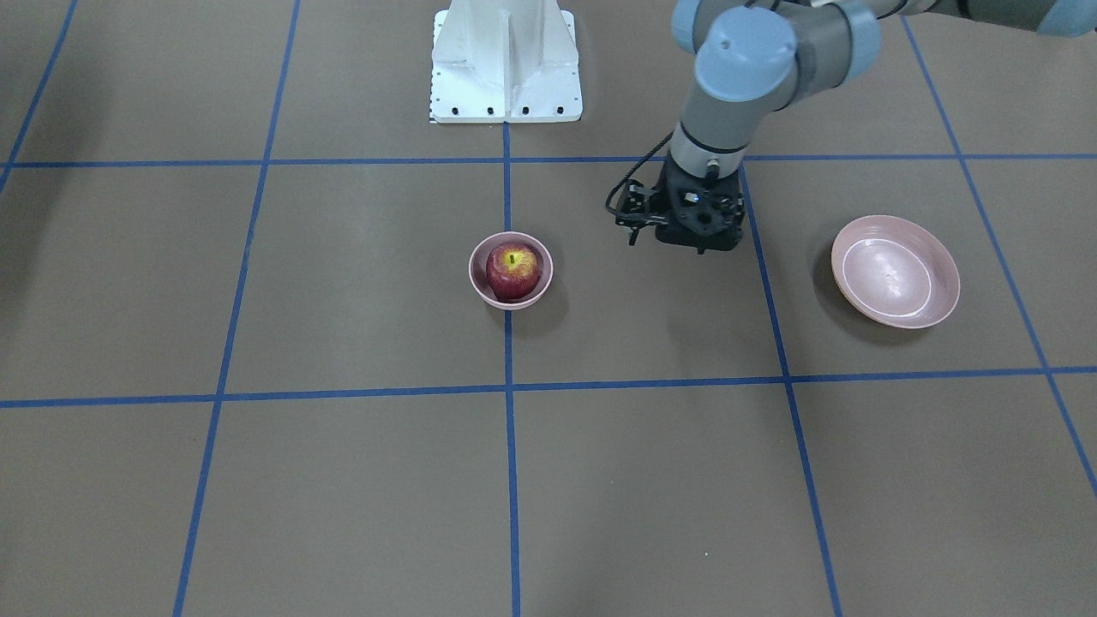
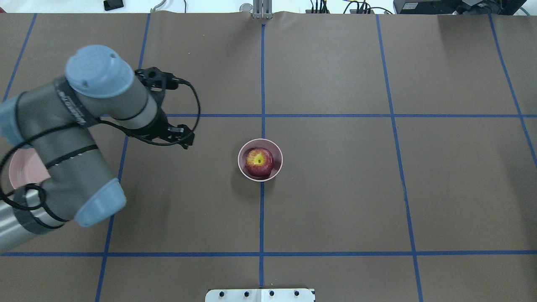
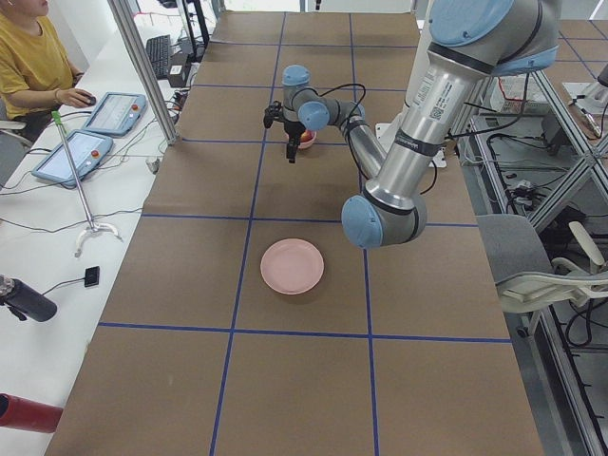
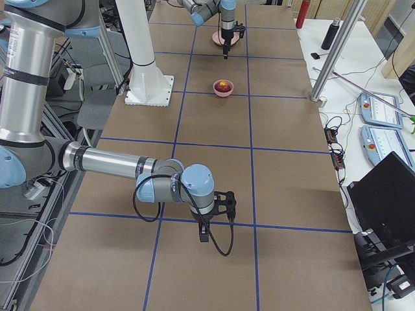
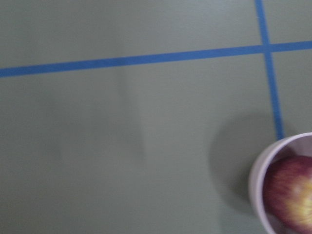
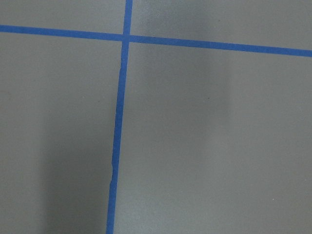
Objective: Move apple from plate to bowl
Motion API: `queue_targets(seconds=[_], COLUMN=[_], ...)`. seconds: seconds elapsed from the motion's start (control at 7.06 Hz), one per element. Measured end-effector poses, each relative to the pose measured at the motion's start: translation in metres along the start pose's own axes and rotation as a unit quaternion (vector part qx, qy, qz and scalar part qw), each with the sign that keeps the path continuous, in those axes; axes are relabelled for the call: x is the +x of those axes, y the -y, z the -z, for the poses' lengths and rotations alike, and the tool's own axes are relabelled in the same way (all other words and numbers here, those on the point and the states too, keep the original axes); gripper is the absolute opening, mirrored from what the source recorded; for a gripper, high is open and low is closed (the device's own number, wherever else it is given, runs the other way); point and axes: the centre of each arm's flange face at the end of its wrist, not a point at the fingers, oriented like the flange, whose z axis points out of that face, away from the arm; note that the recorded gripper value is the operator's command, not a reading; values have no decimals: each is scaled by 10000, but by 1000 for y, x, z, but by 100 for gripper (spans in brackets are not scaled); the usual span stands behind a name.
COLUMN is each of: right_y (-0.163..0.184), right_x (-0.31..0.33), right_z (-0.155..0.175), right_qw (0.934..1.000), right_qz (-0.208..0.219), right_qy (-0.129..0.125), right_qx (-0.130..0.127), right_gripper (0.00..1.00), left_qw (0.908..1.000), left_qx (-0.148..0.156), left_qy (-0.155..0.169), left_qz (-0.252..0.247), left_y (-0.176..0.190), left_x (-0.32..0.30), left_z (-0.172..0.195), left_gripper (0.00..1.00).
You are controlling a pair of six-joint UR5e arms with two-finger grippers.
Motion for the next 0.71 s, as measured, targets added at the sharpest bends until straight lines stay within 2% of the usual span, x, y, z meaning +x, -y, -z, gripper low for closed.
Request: queue_targets(seconds=[0.28,0.71], right_y=[1,2], right_x=[-1,-2], right_z=[1,1], right_qw=[10000,10000], right_qz=[6,5], right_qy=[3,37], right_qx=[12,24], right_gripper=[100,100], left_qw=[9995,9978], left_qx=[-160,-127], left_qy=[10,462], left_qz=[-289,-468], left_y=[1,-25], left_x=[-127,-321], left_z=[32,73], left_gripper=[98,98])
